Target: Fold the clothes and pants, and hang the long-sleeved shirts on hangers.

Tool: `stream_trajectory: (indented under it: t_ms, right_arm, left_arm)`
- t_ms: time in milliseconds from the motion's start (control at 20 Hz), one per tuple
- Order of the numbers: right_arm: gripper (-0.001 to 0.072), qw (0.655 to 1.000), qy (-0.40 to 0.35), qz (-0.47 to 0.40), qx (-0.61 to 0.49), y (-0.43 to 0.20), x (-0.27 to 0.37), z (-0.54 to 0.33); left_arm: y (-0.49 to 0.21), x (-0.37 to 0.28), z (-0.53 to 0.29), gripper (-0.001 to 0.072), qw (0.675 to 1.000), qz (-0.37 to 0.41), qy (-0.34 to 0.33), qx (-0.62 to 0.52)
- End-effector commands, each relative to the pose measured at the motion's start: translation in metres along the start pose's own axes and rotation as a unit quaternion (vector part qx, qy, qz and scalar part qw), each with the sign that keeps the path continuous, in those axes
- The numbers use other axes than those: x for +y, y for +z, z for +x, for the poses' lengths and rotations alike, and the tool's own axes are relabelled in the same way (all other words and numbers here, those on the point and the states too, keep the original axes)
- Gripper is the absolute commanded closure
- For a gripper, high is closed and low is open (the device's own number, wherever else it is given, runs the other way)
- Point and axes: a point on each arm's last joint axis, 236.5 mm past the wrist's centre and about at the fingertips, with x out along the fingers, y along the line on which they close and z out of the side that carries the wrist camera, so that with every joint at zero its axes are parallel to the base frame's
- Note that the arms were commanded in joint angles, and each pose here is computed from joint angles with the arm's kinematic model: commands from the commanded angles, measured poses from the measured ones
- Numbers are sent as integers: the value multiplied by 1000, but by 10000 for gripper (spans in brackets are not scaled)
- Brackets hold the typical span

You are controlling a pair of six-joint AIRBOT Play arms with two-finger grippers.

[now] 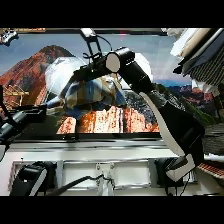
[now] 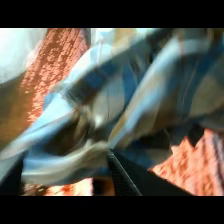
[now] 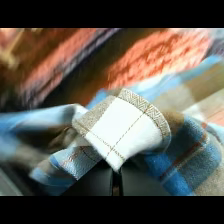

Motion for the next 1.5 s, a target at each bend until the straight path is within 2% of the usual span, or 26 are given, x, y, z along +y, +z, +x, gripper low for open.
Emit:
stream_trajectory:
  t_ms: [0,200,300,400,550,800,900,1050,1200,1450]
  right_arm:
    - [683,993,26,-54,99,-46,27,-8]
    - [683,973,24,-78,217,-97,24,-46]
    - [684,969,-1,-83,232,-102,11,-49]
    - [684,970,-11,-85,226,-99,7,-48]
    - [683,974,-10,-87,210,-92,8,-44]
    - [683,977,-6,-99,186,-82,10,-40]
    - [683,979,-4,-105,176,-77,10,-38]
    - [683,979,-3,-118,167,-73,11,-37]
    - [683,982,-3,-122,143,-62,12,-33]
    - [683,987,-3,-123,100,-43,14,-28]
  left_arm:
    - [12,4,1,128,998,-46,2,-41]
    - [55,1,-11,134,995,-30,3,-99]
    - [71,16,-16,135,993,5,41,-111]
    - [71,52,-27,195,988,6,116,-103]
    - [49,130,-43,194,962,-53,260,-65]
    - [19,230,-23,209,918,-124,378,-7]
    - [29,277,-16,227,903,-136,408,-5]
    - [48,345,-2,238,893,-14,432,127]
    - [66,402,12,245,875,-77,447,171]
    - [61,452,50,278,860,-79,451,224]
